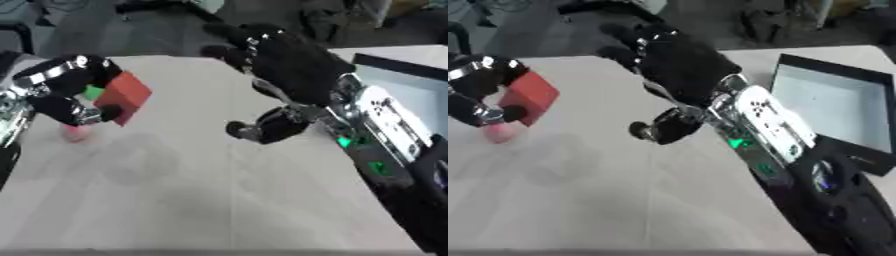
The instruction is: Pick up the objects with one hand, pass them to the other hand, and then place them into the box on the other side of the table.
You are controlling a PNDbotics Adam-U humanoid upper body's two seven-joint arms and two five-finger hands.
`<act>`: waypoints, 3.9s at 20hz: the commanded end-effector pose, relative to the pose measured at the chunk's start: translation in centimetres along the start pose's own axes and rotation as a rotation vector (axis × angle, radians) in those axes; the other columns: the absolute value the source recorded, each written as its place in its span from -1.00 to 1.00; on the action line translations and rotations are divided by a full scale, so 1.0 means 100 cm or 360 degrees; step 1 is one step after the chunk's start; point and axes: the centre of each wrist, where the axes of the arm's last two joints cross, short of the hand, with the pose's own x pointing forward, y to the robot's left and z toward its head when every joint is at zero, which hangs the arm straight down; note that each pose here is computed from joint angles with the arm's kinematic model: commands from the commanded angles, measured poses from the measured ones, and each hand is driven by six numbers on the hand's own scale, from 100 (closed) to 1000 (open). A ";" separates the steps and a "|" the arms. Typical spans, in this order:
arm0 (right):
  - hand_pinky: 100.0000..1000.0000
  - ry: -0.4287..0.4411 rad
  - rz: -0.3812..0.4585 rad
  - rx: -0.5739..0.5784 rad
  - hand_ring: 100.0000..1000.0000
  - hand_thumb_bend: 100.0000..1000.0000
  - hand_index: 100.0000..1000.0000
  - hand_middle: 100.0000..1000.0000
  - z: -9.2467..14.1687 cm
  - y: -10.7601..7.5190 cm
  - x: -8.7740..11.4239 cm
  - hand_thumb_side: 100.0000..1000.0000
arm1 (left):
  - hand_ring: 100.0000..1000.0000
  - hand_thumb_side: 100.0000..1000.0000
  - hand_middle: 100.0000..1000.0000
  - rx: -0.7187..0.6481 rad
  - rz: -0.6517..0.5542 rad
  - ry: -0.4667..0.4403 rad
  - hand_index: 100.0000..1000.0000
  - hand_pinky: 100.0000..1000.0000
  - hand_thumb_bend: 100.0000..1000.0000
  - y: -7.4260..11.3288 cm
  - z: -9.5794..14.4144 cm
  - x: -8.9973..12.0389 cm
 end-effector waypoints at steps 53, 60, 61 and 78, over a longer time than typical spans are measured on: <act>0.68 -0.0065 -0.0144 -0.0052 0.78 -0.27 -0.05 1.00 -0.019 0.020 0.016 -0.85 | -0.21 -0.71 -0.23 -0.0445 -0.0012 -0.0304 0.01 -0.09 -0.82 -0.017 -0.094 0.042; 0.59 -0.0027 -0.0234 -0.0220 0.72 -0.37 -0.49 1.00 -0.017 0.019 0.014 -0.93 | -0.16 -0.51 -0.16 -0.0434 -0.0025 -0.0268 0.09 -0.07 -0.58 -0.016 -0.091 0.038; 0.59 -0.0024 -0.0244 -0.0230 0.72 -0.36 -0.49 1.00 -0.017 0.020 0.014 -0.94 | -0.16 -0.48 -0.15 -0.0429 -0.0028 -0.0258 0.10 -0.07 -0.55 -0.015 -0.089 0.036; 0.62 -0.0054 -0.0227 -0.0260 0.74 -0.36 -0.50 1.00 -0.017 0.023 0.015 -0.93 | 0.02 0.10 0.05 -0.0284 -0.0035 -0.0110 0.34 0.05 0.23 0.002 -0.067 -0.003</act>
